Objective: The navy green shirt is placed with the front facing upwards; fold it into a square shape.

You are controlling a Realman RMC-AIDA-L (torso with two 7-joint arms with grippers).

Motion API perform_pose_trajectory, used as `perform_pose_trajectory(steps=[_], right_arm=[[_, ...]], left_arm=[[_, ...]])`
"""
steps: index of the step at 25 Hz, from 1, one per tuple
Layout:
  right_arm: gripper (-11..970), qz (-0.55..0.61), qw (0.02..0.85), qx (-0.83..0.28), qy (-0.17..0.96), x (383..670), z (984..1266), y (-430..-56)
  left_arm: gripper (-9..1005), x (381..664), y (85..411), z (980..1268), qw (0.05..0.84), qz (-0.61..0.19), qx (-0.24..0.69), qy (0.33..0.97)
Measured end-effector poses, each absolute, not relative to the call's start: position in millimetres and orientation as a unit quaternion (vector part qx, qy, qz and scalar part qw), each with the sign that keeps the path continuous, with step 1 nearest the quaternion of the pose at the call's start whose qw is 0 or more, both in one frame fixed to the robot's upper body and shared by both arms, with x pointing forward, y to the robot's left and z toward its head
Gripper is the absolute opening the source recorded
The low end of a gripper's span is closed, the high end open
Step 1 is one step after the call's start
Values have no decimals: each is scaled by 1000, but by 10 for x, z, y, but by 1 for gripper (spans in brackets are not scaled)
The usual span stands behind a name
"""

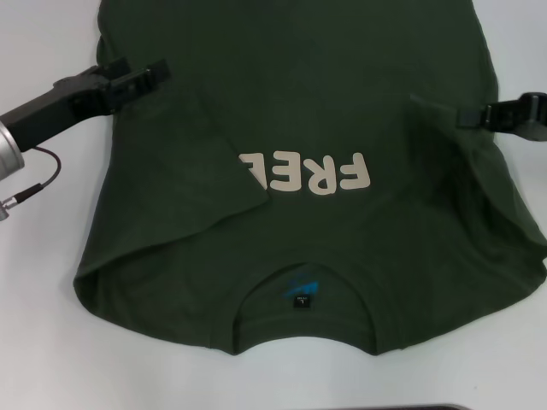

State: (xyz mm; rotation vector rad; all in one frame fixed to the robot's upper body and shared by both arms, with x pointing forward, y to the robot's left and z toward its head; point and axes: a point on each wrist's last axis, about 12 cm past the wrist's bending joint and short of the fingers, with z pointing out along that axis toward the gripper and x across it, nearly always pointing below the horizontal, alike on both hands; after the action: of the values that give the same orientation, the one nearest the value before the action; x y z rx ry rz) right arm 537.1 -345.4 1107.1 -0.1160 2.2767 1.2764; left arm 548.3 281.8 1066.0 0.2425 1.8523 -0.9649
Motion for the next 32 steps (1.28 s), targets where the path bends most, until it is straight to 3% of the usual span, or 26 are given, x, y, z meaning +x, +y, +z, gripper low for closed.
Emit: perform_pose_trajectory(steps=[32], right_arm=[[13,449,255,-74,853,5673,10900,-2889]], left_arm=[[906,5472,2802,10634,495,-398,102,766]])
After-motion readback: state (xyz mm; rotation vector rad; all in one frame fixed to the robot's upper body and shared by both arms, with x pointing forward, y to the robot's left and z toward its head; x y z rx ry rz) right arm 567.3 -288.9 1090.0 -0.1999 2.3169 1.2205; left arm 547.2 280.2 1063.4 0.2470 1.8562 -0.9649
